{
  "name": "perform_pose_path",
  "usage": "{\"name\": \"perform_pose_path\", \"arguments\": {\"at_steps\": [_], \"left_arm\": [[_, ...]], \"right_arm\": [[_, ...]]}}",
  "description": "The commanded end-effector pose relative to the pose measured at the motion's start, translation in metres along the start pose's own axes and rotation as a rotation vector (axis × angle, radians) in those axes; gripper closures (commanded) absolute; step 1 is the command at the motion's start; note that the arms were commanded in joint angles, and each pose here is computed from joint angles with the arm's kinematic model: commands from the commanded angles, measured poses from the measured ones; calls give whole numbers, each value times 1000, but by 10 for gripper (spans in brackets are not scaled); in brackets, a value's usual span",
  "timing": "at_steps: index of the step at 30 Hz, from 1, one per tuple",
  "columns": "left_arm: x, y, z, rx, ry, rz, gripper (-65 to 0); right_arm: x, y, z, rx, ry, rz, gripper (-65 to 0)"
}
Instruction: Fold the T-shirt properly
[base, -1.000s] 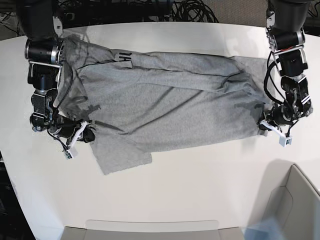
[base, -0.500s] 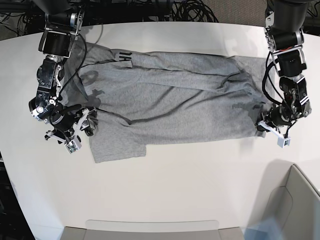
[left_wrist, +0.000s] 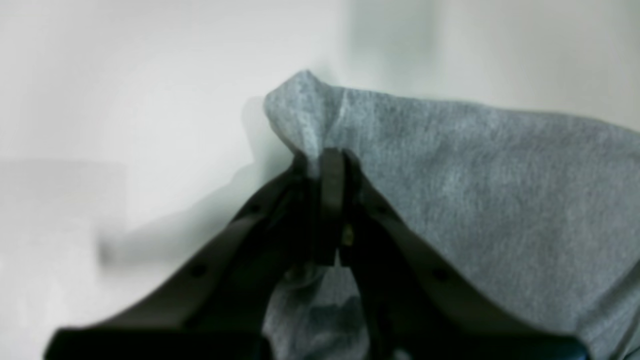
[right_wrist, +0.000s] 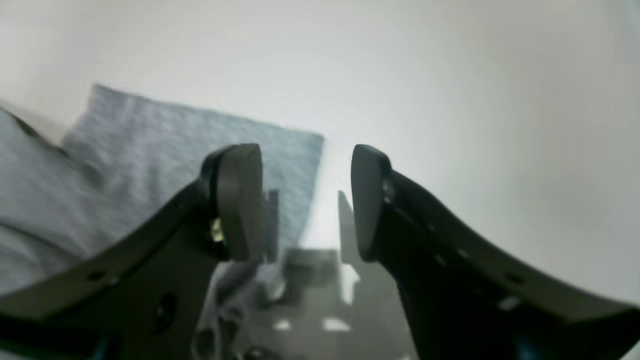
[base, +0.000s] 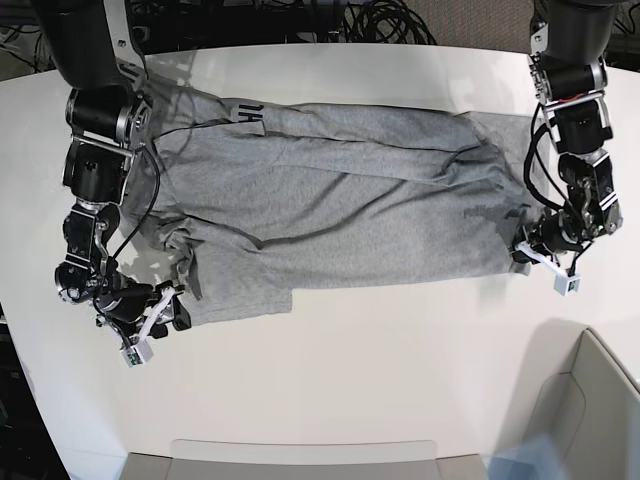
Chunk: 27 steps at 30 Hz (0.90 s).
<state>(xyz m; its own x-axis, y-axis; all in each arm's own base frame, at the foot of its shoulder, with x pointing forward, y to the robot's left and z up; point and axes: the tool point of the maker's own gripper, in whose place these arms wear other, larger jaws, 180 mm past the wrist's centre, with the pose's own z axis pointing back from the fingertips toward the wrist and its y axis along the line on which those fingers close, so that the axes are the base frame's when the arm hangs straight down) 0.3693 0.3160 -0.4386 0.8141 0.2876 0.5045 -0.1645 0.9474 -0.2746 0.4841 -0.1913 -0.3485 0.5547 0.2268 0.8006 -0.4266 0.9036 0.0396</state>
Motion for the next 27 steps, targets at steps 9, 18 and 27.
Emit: {"name": "perform_pose_path", "arguments": {"at_steps": [9, 18, 27], "left_arm": [[-12, 8, 1, 39, 69, -17, -29], [-12, 8, 1, 38, 69, -18, -29], [-6, 6, 1, 35, 55, -18, 0]], "right_arm": [[-26, -25, -14, -12, -32, -229, -282], [-37, 33, -41, 121, 61, -159, -281], [-32, 50, -49, 151, 85, -80, 0]]}}
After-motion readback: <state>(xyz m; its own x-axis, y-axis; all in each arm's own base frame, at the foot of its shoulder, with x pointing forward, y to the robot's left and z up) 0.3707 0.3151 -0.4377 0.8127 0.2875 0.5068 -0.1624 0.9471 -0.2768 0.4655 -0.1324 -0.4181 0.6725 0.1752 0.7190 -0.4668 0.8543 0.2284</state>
